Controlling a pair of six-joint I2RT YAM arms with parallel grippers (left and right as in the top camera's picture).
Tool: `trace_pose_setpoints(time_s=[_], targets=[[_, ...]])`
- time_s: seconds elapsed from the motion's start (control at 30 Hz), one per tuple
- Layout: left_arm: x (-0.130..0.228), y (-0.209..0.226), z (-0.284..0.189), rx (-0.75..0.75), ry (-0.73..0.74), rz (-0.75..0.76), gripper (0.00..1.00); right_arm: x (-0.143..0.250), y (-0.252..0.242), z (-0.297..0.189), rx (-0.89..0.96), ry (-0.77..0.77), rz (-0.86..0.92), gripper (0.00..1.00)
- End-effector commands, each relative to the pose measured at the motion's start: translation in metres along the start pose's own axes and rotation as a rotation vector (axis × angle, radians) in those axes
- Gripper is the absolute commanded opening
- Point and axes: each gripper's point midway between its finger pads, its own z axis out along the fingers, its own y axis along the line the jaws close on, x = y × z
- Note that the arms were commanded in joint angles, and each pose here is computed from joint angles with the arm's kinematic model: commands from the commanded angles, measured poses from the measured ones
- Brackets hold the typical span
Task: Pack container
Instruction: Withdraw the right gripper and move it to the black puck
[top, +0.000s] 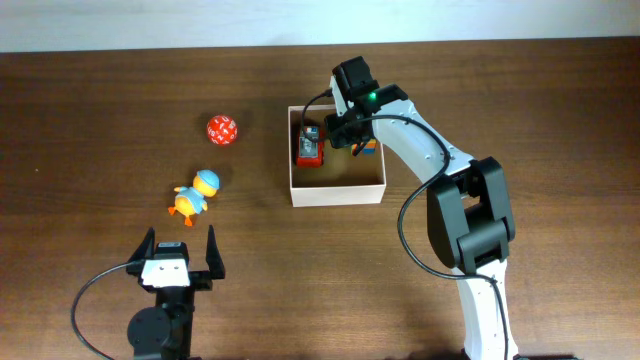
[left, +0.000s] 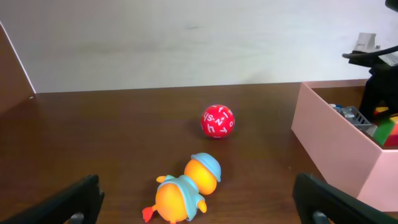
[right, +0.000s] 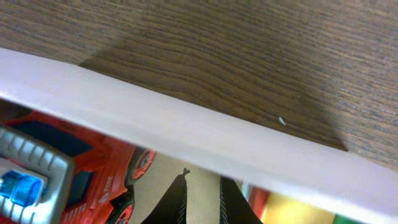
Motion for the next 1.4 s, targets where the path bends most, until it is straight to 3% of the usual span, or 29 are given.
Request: trace_pose_setpoints(time_s=[0.0,0.2,0.37,0.43,0.6,0.7,0.87,1.17,1.37], targets=[[0.001,0.002,0.0,-0.007,0.0,0.015,0.99,-0.008,0.008,-0.005,-0.051,-0.02,-0.039,0.13],[0.001,0.001,0.0,-0.007,0.0,0.016,0.99,-0.022,0.02,-0.034,-0.091,-0.025,-0.042,0.15],[0.001,0.002,0.0,-0.007,0.0,0.016,0.99,-0.043,0.031,-0.095,-0.078,-0.032,-0.075,0.2],[0.001,0.002,0.0,-0.007,0.0,0.015,0.99,-0.045,0.027,-0.126,-0.038,-0.028,-0.071,0.28],[0.001,0.002,0.0,-0.007,0.0,0.016,0.99,-0.04,-0.008,-0.175,0.119,-0.006,-0.043,0.72],[0.001,0.002,0.0,-0.007,0.0,0.015,0.99,-0.031,-0.026,-0.192,0.138,0.025,-0.007,0.85],[0.001,0.002,0.0,-0.007,0.0,0.015,0.99,0.001,-0.067,-0.213,0.178,0.137,0.085,0.8],[0.001,0.002,0.0,-0.007,0.0,0.015,0.99,0.012,-0.066,-0.286,0.174,0.023,0.135,0.84],[0.001,0.002,0.0,-0.007,0.0,0.016,0.99,0.074,-0.077,-0.31,0.282,0.111,0.233,0.89]])
